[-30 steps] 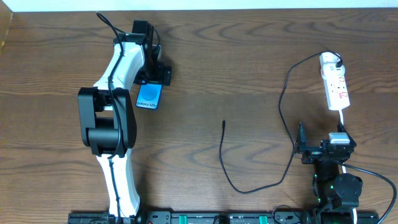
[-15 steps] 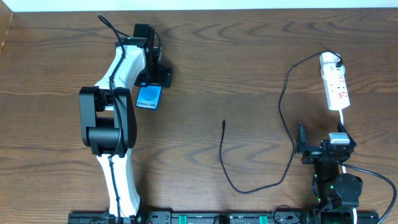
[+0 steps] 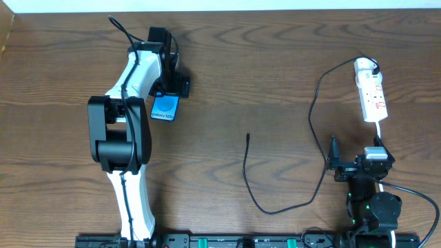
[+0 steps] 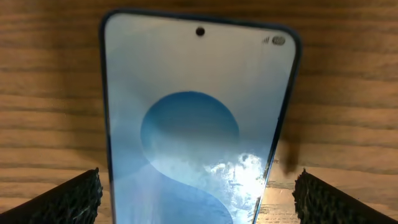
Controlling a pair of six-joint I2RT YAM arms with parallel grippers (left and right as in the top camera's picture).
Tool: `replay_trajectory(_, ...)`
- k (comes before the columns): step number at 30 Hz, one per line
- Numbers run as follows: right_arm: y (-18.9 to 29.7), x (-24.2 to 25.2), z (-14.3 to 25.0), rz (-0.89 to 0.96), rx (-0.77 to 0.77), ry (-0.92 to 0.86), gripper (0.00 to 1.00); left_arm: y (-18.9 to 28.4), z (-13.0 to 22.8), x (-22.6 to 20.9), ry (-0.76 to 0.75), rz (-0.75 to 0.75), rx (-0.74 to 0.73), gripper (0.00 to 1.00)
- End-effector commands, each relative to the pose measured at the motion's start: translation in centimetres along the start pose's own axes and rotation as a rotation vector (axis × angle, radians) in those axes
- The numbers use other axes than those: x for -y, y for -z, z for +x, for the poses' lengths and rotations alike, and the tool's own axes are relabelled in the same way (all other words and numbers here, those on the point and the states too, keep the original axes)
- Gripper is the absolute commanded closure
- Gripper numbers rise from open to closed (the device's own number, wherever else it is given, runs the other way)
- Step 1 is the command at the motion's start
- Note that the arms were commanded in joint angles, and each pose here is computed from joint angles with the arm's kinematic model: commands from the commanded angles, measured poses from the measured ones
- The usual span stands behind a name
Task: Plug charger to phone and switch on socket
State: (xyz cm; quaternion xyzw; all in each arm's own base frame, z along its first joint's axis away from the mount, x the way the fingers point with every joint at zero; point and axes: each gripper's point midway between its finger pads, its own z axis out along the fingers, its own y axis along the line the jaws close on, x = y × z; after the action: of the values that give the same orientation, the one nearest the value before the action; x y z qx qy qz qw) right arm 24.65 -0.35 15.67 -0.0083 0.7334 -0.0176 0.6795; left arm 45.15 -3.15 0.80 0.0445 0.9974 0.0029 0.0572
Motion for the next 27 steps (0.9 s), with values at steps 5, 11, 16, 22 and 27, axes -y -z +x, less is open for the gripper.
replay_trajectory(5,0.03,0.28,0.05,0.014,-0.001,0.008,0.01,-1.16,1.1,-0.38,-0.006,-0.013,-0.038,0.02)
replay_trajectory(11,0.03,0.28,0.05,0.014,-0.001,0.008,0.01,-1.16,1.09,-0.38,-0.006,-0.013,-0.038,0.02)
replay_trajectory(16,0.03,0.28,0.05,0.014,-0.001,0.008,0.01,-1.16,1.09,-0.38,-0.007,-0.013,-0.038,0.02)
replay_trajectory(22,0.03,0.28,0.05,0.014,-0.001,0.008,0.01,-1.18,1.05,-0.38,-0.007,-0.013,-0.036,0.02)
replay_trajectory(27,0.03,0.28,0.05,0.014,-0.001,0.008,0.01,-1.16,1.07,-0.38,-0.007,-0.013,-0.037,0.01)
